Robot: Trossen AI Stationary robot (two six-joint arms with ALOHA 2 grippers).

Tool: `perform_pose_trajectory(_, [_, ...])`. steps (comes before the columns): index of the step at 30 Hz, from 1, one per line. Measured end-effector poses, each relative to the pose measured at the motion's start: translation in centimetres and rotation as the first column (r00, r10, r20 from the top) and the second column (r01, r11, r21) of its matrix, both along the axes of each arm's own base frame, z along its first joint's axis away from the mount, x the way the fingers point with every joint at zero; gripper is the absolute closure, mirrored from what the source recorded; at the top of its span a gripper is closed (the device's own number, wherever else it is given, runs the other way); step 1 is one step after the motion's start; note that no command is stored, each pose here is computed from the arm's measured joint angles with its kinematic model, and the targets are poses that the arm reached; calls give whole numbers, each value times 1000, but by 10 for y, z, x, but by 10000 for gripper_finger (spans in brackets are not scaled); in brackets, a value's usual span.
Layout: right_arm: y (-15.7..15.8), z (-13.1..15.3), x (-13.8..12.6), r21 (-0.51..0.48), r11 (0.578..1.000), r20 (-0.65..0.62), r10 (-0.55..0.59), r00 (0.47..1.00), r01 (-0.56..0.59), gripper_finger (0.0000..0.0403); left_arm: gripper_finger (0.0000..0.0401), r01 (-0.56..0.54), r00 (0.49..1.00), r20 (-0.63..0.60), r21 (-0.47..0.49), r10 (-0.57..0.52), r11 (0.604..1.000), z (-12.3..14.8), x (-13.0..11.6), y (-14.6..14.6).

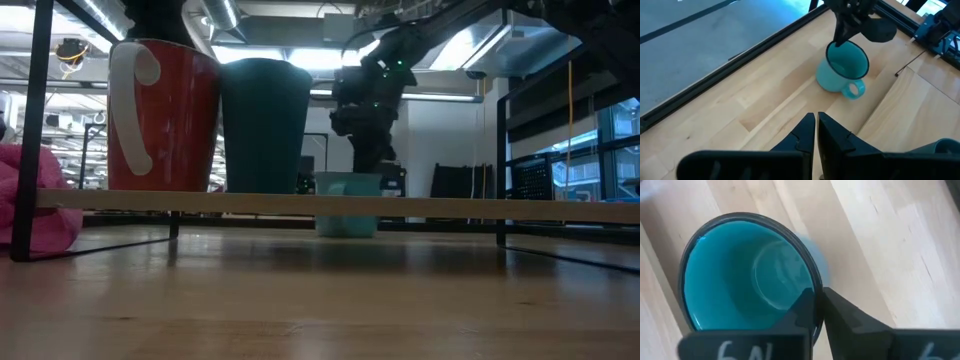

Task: Stack small to large cups/mugs on shelf
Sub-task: Put the blue mug on the shelf

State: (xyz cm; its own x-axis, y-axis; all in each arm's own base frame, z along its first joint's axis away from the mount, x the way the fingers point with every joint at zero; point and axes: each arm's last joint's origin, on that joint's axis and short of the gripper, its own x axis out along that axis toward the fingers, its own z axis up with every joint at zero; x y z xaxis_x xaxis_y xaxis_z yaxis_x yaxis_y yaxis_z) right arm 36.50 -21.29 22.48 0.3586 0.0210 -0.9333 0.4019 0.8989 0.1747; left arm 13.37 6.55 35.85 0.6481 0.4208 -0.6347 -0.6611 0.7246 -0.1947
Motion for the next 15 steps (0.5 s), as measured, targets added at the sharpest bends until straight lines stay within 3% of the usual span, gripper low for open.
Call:
perform_pose_trajectory(7, [-1,0,0,-2,999,-7,-39,999,39,315,387,0,1000,-1,0,0,1000,0,0,0])
perform_pose_trajectory(15, [-2,7,0,-28,994,-24,-109,994,108,286,387,9,1000,-7,8,-9,1000,0,0,0])
